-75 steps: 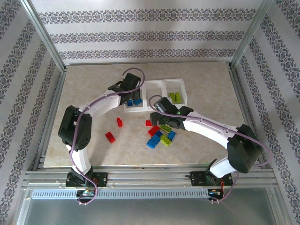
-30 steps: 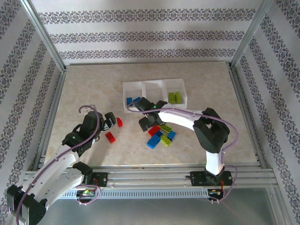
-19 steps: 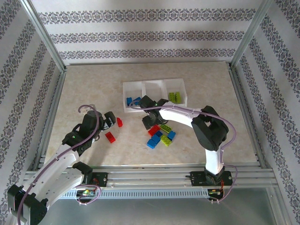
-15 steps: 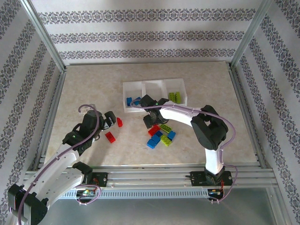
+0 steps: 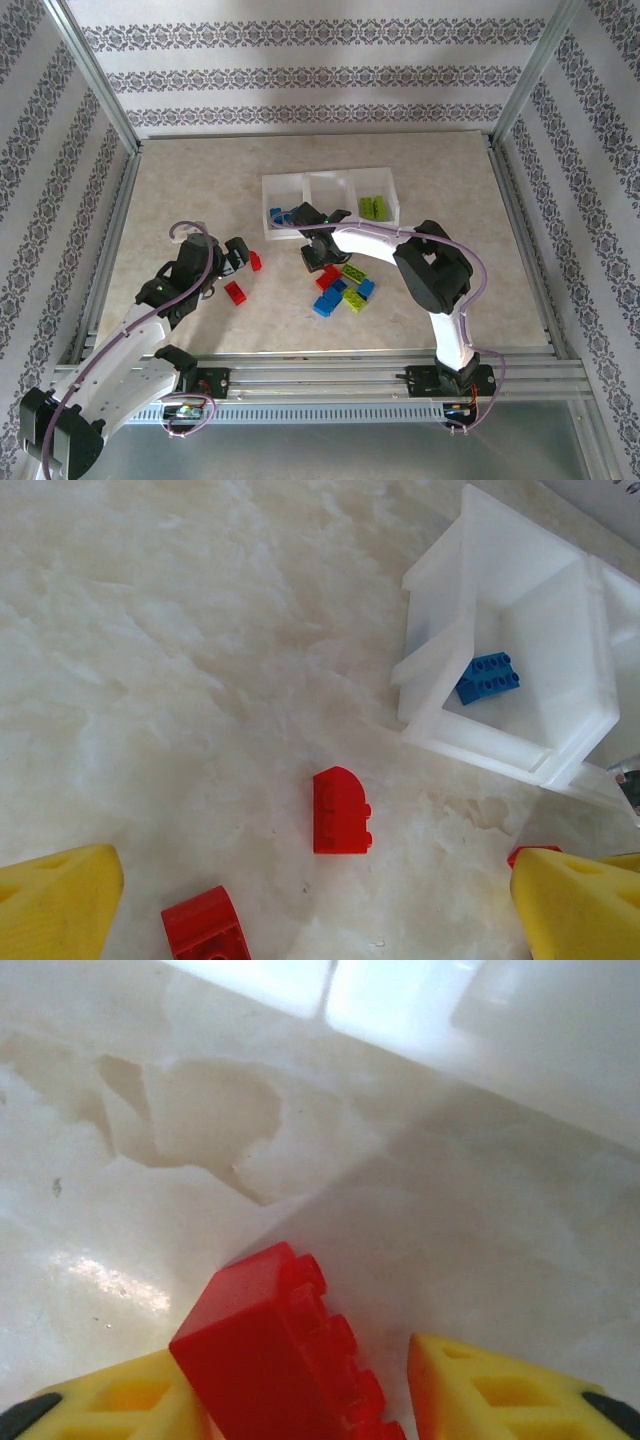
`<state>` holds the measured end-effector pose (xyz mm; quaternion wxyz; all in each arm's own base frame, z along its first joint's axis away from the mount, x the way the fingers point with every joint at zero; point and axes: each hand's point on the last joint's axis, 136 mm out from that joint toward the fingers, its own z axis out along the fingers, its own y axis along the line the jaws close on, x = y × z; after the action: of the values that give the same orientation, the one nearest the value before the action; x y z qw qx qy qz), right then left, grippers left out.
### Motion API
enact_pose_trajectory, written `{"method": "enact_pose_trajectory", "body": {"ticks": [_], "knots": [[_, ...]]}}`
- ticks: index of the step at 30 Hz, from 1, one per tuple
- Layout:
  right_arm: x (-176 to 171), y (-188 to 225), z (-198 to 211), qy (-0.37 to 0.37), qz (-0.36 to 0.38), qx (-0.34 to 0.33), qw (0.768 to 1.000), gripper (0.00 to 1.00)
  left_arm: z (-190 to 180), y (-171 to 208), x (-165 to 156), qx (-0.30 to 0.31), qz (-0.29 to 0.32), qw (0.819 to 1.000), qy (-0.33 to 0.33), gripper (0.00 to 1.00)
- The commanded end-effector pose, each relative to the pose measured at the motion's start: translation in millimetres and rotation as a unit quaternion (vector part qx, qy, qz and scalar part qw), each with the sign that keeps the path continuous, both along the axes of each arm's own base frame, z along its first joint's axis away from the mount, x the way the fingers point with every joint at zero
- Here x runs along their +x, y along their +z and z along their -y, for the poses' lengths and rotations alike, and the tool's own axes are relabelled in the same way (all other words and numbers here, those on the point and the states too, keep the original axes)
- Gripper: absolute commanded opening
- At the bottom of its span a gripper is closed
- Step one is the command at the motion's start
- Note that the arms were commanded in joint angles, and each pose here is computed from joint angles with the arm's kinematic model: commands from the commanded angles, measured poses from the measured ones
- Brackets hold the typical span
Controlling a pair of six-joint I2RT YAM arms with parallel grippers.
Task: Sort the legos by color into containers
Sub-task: Pick up the lego from the center of the table, then place the lego in the container.
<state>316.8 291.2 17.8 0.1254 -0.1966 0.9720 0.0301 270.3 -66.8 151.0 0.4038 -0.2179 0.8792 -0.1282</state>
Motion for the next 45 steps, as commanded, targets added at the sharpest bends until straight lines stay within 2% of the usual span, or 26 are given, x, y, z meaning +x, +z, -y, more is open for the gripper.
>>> {"method": "enact_pose_trajectory", "body": {"ticks": [1, 10, 18, 25, 37, 45], "knots": [[-6, -3, -11, -0.004, -0.011, 0.011, 1.0, 0.41, 0, 2, 4, -0.015, 0.008, 1.0, 0.008, 1.0], [-10, 18, -15, -0.011, 0.007, 0.027, 1.0, 0.22, 1, 1, 6, -0.018, 0.005, 1.0, 0.005, 1.0], [9, 84, -6, -0.036, 0.09, 0.05, 0.994, 0.2, 4, 1, 6, -0.026, 0.002, 1.0, -0.001, 1.0], [51, 127, 19, -0.093, 0.151, 0.067, 0.982, 0.19, 5, 4, 9, -0.026, 0.006, 1.0, -0.004, 1.0], [121, 122, 36, -0.123, 0.178, 0.041, 0.975, 0.18, 5, 2, 8, -0.024, -0.001, 1.0, -0.008, 1.0], [146, 103, 33, -0.119, 0.175, 0.025, 0.977, 0.2, 5, 2, 6, -0.027, -0.004, 1.0, -0.01, 1.0]]}}
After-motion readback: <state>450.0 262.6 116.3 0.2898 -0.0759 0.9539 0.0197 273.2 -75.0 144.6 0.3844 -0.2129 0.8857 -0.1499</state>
